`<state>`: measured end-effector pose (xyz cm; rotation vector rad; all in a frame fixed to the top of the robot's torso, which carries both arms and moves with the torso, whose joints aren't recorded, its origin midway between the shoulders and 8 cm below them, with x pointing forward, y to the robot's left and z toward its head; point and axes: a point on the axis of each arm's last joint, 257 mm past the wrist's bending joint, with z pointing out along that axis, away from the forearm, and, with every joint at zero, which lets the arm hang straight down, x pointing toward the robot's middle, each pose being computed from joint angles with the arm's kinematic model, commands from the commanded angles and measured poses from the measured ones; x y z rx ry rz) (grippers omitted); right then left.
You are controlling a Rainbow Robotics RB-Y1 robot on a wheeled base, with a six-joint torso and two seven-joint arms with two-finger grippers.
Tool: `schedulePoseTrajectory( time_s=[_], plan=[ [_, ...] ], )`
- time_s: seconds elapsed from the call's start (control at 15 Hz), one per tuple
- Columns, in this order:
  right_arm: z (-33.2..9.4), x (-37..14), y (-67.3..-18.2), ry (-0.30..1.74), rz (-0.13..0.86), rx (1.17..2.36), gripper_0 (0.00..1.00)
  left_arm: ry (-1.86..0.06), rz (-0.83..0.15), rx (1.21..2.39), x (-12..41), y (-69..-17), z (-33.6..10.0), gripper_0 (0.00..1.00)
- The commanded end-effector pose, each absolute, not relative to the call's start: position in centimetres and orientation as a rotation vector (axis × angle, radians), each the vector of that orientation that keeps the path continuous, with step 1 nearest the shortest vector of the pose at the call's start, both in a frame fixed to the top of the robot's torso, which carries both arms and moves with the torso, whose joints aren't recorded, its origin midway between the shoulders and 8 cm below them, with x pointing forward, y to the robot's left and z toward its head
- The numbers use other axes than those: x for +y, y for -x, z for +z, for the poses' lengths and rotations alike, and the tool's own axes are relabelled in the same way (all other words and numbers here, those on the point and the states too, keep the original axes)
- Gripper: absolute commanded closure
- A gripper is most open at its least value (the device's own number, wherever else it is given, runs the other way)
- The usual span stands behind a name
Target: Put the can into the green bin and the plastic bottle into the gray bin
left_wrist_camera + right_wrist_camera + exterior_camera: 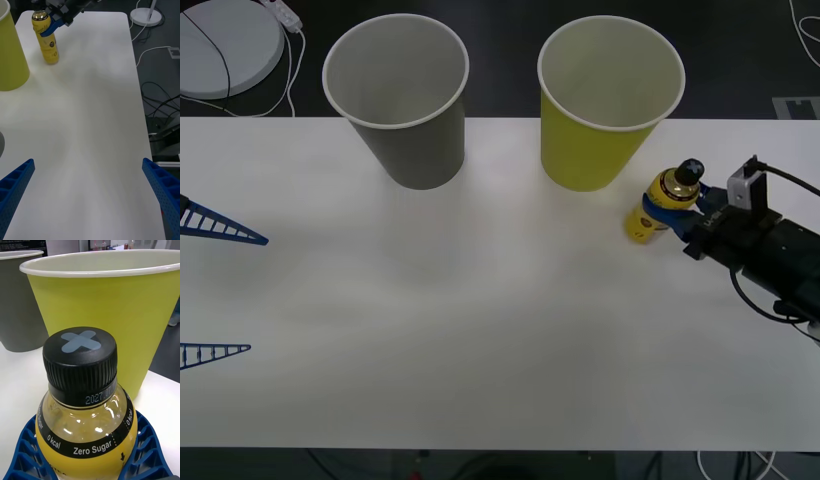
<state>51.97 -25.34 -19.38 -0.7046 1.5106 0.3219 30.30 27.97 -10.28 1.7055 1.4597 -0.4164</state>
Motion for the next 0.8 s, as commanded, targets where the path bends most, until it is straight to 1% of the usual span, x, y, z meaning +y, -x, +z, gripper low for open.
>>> schedulePoseTrajectory(
  time_s=[0.07,0.47,0.8],
  plan=[
    [-18.9,-26.1,-51.5,0.710,0.331,1.503,1.00,-1.706,-0.416,1.460,28.0,-30.3,-10.3,0.00],
    [-17.1,-26.8,-50.9,0.714,0.353,1.476,1.00,-1.706,-0.416,1.460,28.0,-30.3,-10.3,0.00],
    [-15.3,-27.2,-49.2,0.715,0.358,1.471,1.00,-1.706,-0.416,1.460,28.0,-30.3,-10.3,0.00]
  ],
)
